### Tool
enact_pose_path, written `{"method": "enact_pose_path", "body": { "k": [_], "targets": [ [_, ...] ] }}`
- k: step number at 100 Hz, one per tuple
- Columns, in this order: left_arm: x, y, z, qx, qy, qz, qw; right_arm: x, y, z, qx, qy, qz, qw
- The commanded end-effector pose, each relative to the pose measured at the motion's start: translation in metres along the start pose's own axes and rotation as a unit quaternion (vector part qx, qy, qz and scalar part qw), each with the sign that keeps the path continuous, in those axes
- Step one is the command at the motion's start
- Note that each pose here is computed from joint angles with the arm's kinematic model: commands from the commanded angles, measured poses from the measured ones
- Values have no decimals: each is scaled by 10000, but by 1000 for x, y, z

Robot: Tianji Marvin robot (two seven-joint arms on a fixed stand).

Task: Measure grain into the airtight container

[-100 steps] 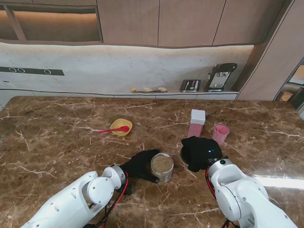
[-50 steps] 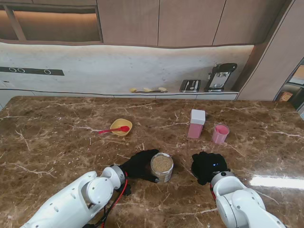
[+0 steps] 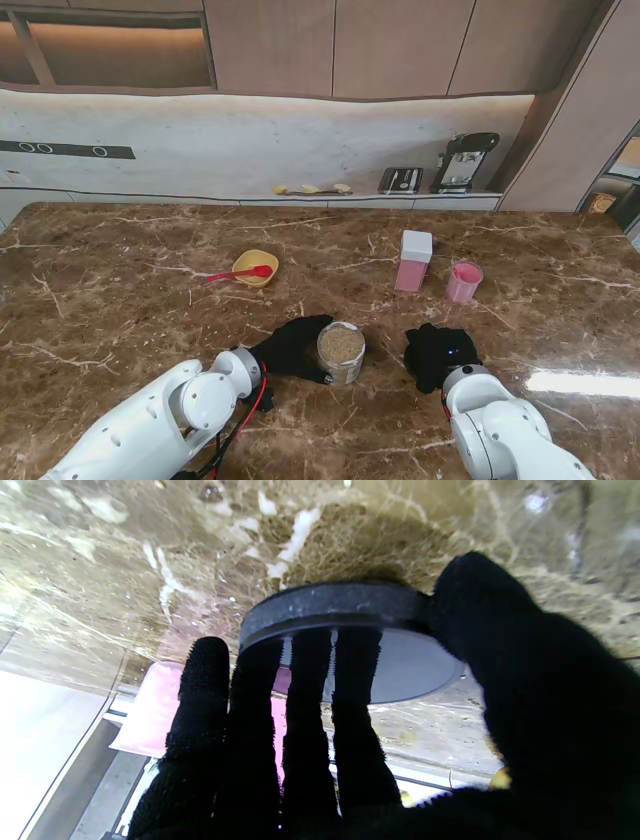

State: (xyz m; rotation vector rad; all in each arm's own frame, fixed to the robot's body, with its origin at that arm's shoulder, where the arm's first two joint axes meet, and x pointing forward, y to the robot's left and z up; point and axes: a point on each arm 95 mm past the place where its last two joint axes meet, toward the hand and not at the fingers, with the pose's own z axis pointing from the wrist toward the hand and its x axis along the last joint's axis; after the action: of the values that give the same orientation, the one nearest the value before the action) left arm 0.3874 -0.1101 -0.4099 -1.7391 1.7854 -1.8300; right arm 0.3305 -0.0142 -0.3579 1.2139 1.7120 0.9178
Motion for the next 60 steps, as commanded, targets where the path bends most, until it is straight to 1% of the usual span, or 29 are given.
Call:
{"method": "enact_pose_path", "body": {
  "k": [1, 33, 60],
  "targets": [
    [-7, 7, -4, -116, -114, 4, 9999, 0, -9, -2, 201, -13, 20, 9998],
    [-4, 6, -4, -141, -84, 53, 9999, 3, -11, -3, 286, -15, 8, 9996],
    [2, 4, -8, -163, -79, 64, 9998, 4, -13, -3, 368, -14, -7, 9993]
  ]
}}
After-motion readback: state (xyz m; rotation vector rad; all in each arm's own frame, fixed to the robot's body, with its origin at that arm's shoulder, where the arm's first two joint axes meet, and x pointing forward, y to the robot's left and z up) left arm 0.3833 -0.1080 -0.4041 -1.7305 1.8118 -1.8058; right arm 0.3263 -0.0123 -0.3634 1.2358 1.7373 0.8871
